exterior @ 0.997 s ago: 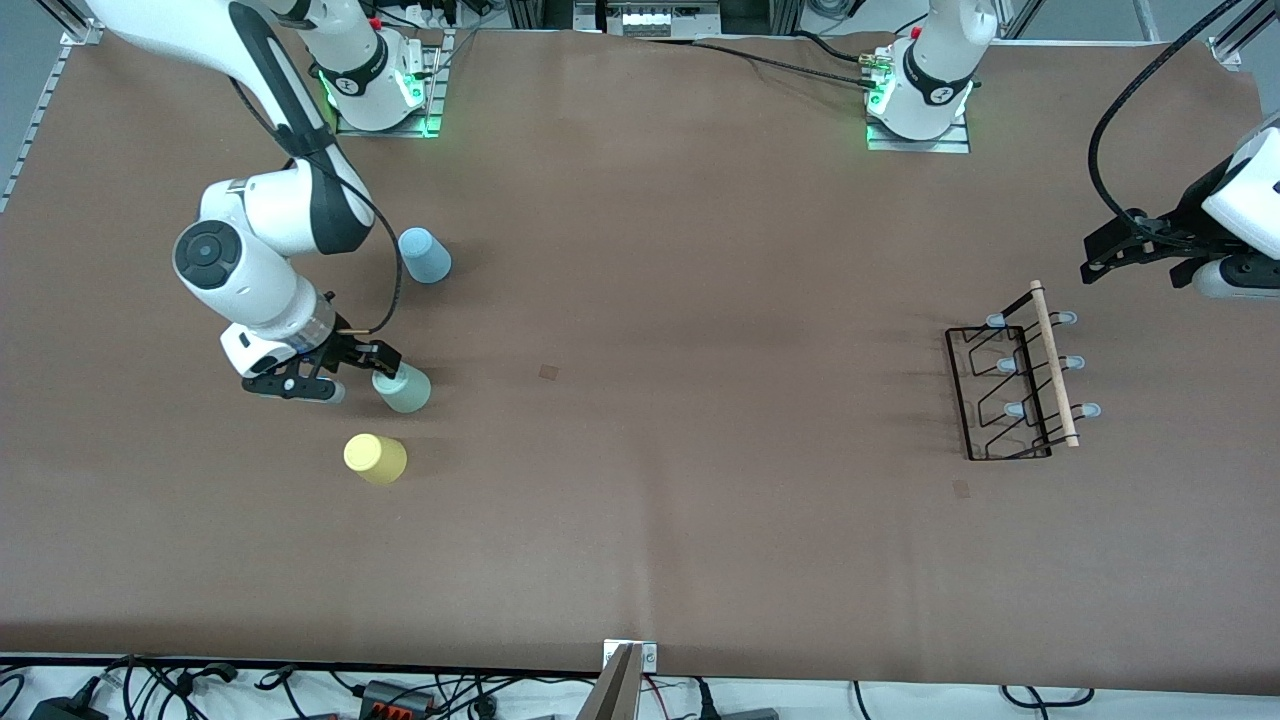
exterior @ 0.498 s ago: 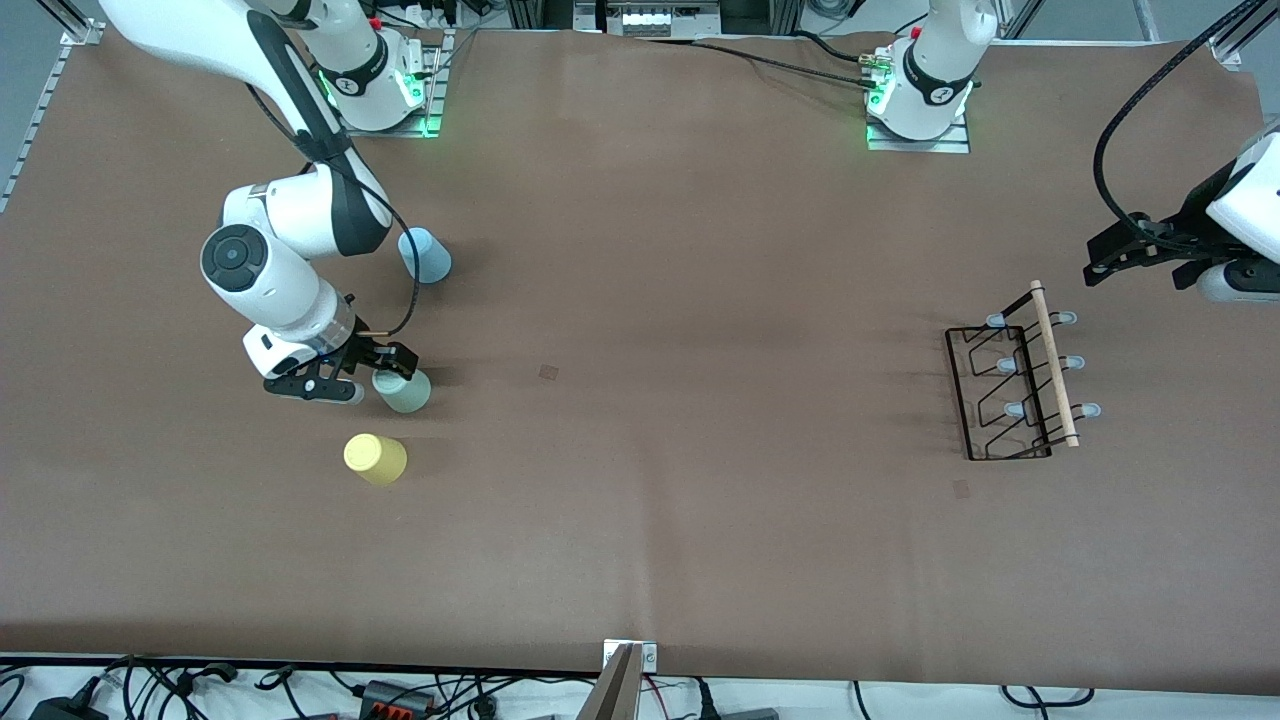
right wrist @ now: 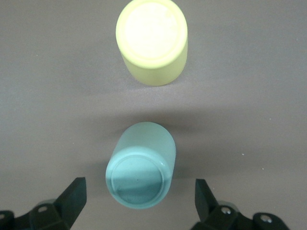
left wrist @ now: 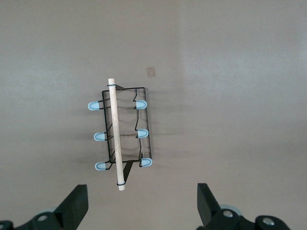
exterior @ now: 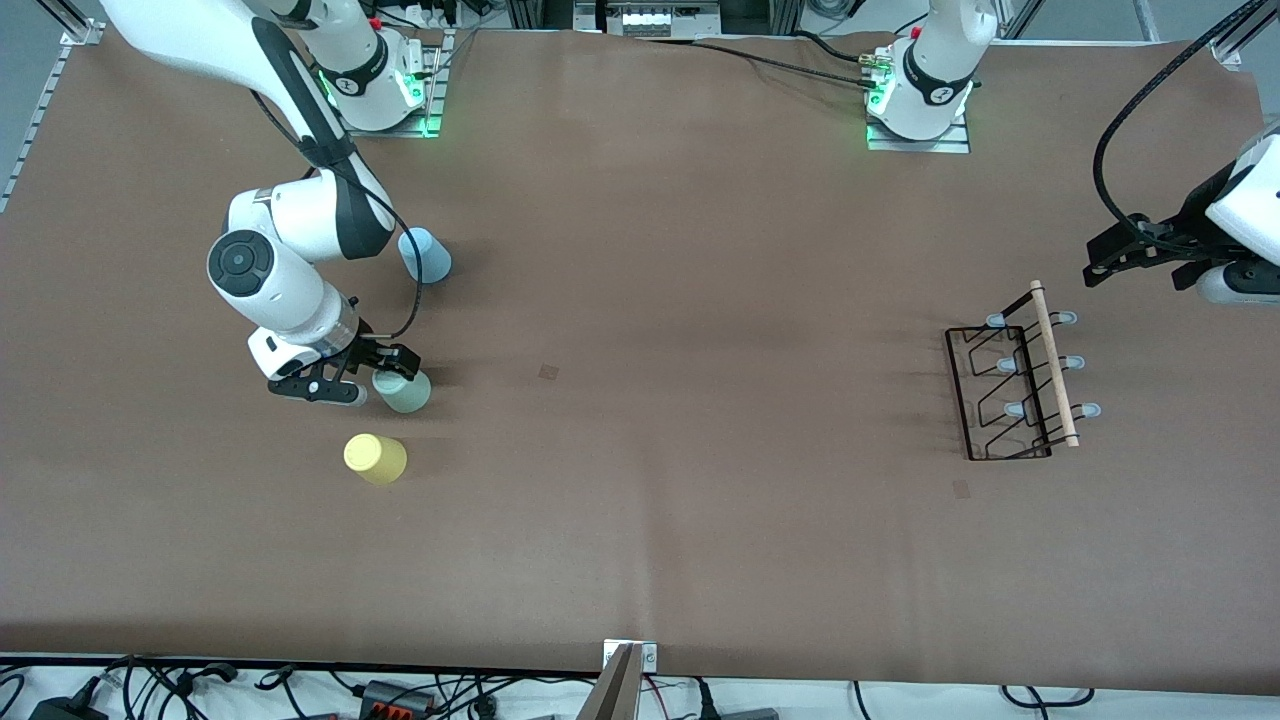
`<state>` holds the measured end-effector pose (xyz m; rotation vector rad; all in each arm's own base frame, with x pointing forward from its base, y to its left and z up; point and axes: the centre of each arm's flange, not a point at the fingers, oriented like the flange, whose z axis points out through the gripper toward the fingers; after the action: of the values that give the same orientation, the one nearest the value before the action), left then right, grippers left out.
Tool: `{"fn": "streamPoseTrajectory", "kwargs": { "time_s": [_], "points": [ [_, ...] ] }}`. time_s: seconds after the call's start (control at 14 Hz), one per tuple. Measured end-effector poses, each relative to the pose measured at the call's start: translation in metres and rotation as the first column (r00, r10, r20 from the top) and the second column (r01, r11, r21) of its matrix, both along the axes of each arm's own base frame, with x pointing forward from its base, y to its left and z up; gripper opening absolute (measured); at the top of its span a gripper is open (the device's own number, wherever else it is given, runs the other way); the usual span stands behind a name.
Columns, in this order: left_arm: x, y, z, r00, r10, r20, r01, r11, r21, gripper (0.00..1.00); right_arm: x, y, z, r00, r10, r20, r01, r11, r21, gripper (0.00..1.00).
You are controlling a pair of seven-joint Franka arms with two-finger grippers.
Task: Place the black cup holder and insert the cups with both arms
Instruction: 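Close the right gripper around the teal cup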
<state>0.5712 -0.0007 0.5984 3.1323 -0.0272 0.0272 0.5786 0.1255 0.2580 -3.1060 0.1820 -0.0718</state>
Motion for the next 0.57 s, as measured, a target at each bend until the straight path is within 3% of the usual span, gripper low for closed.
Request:
{"fn": "streamPoseTrajectory", "kwargs": {
  "time_s": [0.57],
  "points": [
    [-0.0004, 0.0, 0.0003, 1.0, 0.001, -0.004, -0.001, 1.0, 0.0, 1.0, 0.0013, -0.0011, -0.0001, 1.0, -0.002, 0.003, 0.002, 1.0, 0.0, 1.0]
  ]
}}
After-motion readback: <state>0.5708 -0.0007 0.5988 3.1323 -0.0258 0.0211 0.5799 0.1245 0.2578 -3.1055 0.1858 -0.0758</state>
